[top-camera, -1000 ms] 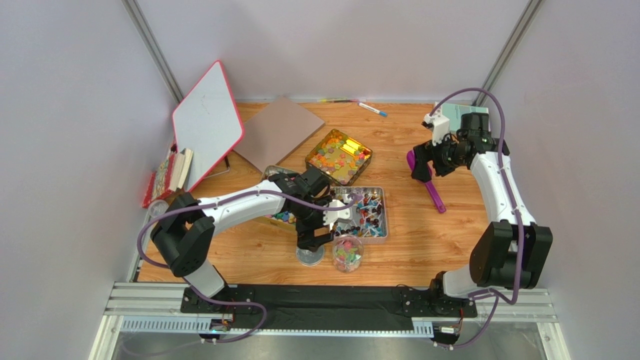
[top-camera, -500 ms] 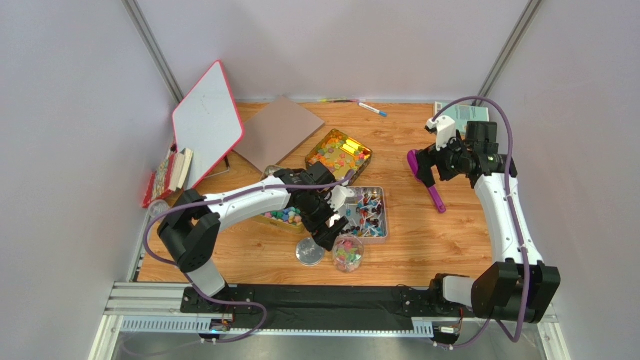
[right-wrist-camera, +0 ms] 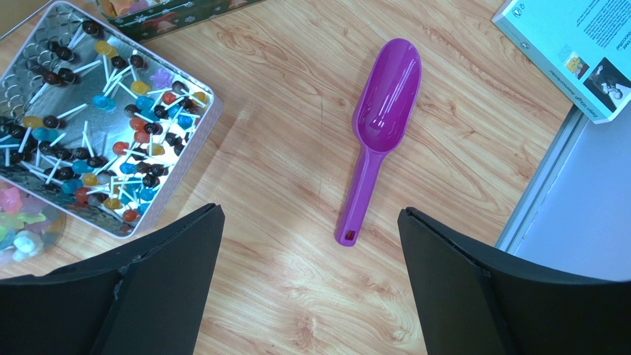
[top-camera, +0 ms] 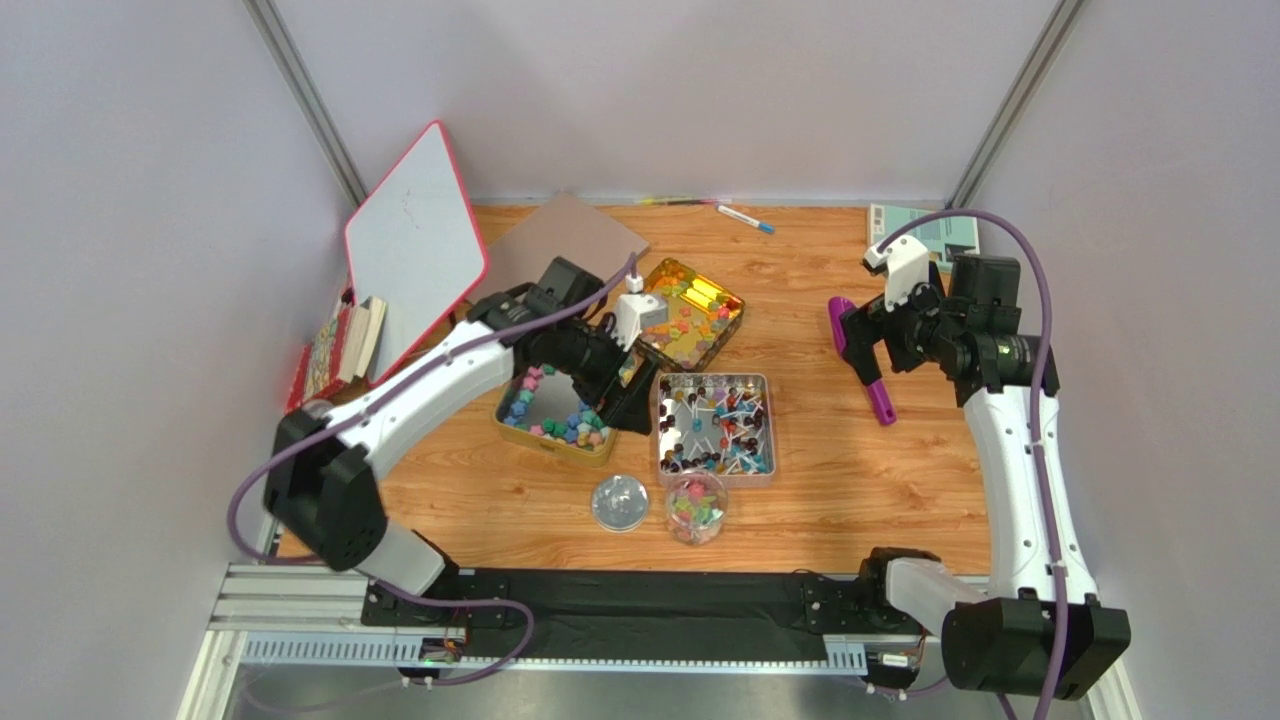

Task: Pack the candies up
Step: Pick up the bottle lid at the center of the board.

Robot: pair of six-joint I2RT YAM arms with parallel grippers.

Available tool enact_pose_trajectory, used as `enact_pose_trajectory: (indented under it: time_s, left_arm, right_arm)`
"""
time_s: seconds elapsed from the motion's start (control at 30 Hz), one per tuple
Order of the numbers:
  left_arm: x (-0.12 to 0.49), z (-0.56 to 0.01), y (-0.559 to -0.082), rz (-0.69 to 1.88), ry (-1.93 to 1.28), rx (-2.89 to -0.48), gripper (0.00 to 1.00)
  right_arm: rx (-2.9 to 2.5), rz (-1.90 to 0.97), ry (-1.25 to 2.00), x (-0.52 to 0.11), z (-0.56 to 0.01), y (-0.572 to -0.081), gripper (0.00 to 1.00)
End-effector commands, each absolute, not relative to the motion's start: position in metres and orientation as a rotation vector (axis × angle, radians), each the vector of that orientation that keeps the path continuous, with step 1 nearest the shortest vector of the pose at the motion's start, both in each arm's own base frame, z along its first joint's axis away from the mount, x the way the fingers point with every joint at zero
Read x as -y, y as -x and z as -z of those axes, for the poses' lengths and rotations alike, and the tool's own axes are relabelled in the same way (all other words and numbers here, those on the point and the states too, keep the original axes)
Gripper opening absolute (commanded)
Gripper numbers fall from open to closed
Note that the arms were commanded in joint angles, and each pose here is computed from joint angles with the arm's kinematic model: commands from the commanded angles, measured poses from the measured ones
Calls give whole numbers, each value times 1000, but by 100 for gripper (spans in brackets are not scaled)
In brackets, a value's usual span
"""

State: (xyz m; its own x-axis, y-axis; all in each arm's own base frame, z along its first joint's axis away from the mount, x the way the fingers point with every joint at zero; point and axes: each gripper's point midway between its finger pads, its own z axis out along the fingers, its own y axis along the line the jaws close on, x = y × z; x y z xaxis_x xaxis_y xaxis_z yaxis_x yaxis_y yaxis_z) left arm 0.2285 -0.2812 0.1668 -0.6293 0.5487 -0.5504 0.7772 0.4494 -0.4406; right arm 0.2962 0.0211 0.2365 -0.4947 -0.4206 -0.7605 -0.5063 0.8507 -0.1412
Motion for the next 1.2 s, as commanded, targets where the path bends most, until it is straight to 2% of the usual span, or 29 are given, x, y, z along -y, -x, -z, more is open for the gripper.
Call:
enact_pose_trajectory:
  time_s: [0.0,0.03,0.1,0.23,0.33,0.47,0.7,1.17]
  left_arm:
    - [283,-230,-216,927,-1184,-1909,99]
    - [283,-246,-208,893,-1246,-1793,99]
    - [278,-229,-187,855,-1442,-1765,99]
    - [270,-165,-149,793,-1704,-1801,97]
    - [266,-122,-141,650,-1896,-1780,98]
    - [273,-91,-140,571,-1995,-1810,100]
    - [276,-56,-161,361,-2051,-1764,99]
    - [284,-37,-155,428,-2046,-1783,99]
  right_arm:
    - [-2118,-120,691,-25,-254,-282,94]
    - [-2119,-121,688,-25,-254,-279,94]
    - [-2135,-137,696,-27,-250,-273,93]
    - [-2146,-144,742,-29,-238,-262,93]
    - [-2139,-137,787,-29,-232,-258,93]
    - [-2136,-145,834,-31,-223,-253,94]
    - [-2128,-180,866,-36,-215,-249,94]
    - [-2145,-220,865,-40,-211,-253,94]
